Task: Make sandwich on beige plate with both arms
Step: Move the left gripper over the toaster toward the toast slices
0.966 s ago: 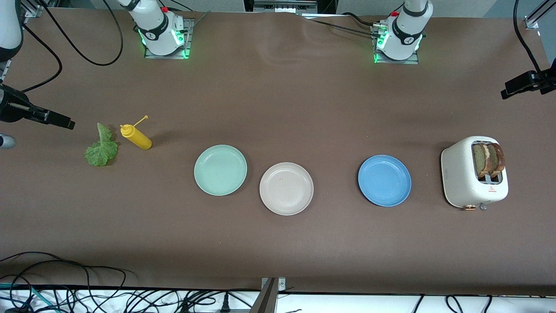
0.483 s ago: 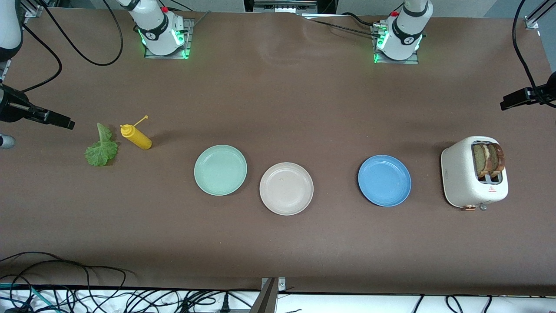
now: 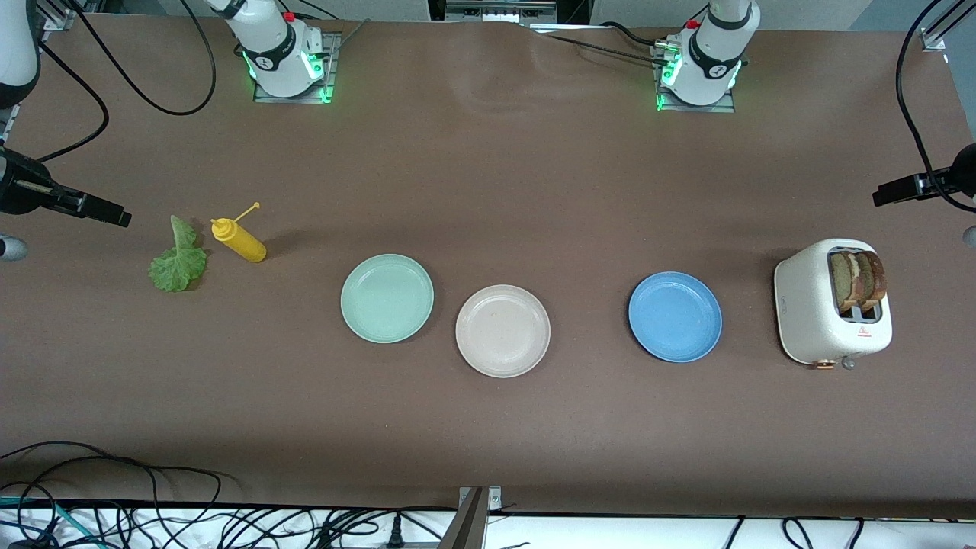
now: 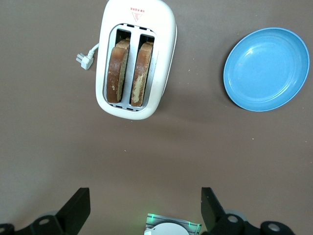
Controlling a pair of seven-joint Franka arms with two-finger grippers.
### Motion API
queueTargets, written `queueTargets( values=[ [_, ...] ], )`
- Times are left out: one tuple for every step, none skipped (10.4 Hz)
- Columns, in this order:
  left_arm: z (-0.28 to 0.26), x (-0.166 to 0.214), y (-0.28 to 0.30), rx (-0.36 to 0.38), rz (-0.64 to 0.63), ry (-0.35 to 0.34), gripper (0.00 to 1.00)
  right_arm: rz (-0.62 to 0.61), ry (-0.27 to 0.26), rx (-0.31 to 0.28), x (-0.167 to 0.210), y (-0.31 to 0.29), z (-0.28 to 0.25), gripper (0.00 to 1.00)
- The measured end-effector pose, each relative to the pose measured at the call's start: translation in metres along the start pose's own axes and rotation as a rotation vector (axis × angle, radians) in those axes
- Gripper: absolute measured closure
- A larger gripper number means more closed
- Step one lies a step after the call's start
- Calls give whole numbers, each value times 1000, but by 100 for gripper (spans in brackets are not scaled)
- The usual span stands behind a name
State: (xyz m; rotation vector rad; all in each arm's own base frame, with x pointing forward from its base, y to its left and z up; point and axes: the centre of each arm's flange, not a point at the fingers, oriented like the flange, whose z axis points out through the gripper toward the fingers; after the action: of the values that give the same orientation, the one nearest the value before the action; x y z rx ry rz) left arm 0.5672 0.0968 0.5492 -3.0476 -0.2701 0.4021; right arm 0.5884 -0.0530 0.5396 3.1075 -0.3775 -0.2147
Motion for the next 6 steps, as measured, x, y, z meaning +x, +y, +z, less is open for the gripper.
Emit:
queueTargets(
  values=[
    [0,1,0,0,0,0,0,0,0,0,0,0,0,0],
    [-1,0,0,0,0,2,0,0,0,0,0,0,0,0],
    [-2,0,0,0,0,4,0,0,0,0,0,0,0,0],
    [-2,0,0,0,0,5,0,0,0,0,0,0,0,0],
    [-2,0,0,0,0,5,0,0,0,0,0,0,0,0],
    [-2,0,0,0,0,5,0,0,0,0,0,0,0,0]
  ],
)
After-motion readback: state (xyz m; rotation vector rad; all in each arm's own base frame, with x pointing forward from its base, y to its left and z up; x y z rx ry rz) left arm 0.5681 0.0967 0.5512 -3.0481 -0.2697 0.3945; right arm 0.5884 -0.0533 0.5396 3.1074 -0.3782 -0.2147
